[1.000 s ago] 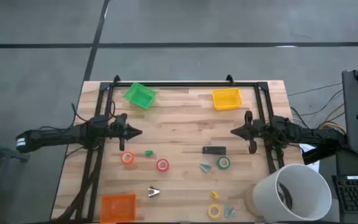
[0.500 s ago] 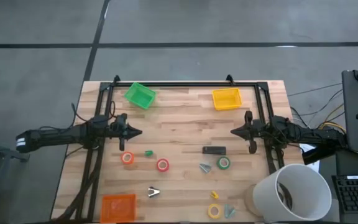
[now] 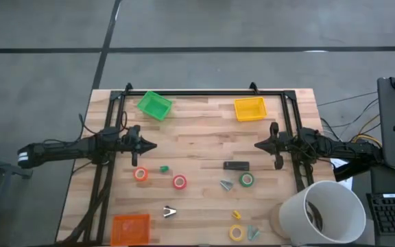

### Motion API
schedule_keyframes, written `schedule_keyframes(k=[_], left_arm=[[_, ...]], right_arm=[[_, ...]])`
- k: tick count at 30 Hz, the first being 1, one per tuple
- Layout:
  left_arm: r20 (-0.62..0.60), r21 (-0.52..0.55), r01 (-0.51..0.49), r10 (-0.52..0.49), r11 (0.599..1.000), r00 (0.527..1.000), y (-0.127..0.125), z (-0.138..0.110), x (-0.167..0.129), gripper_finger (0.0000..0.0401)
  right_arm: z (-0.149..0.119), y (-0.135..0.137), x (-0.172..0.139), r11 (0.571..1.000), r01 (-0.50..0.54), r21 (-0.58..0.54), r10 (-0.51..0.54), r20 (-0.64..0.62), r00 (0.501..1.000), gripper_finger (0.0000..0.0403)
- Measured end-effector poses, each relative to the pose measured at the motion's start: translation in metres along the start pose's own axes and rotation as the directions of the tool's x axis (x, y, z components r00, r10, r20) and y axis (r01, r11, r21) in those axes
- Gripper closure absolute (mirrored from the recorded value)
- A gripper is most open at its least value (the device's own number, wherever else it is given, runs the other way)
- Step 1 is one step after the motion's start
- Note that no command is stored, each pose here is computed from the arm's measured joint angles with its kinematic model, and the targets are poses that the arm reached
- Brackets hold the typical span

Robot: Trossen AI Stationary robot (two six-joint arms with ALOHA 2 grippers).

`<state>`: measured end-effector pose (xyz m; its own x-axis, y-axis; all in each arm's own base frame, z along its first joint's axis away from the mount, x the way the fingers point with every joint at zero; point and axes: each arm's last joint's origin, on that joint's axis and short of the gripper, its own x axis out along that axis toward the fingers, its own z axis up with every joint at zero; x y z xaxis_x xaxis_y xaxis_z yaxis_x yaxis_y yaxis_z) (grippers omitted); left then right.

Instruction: Pick and place Stapler, Stapler remover, tape

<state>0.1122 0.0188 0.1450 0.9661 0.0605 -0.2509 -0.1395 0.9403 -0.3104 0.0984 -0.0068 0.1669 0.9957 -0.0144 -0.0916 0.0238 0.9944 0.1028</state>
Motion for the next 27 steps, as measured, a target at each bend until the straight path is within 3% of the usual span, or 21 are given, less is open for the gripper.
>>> schedule_keyframes(k=[22,27], left_arm=[[0.000,0.000,0.000,0.000,1.000,1.000,0.000,0.000,0.000,0.0389],[0.000,0.000,0.000,0.000,1.000,1.000,0.000,0.000,0.000,0.0389]], right_arm=[[0.002,0.000,0.000,1.000,-0.002,-0.003,0.002,0.016,1.000,0.0394],[0.010,0.001,-0.001,0.991,-0.026,0.134,0.011,0.107,0.994,0.0394]])
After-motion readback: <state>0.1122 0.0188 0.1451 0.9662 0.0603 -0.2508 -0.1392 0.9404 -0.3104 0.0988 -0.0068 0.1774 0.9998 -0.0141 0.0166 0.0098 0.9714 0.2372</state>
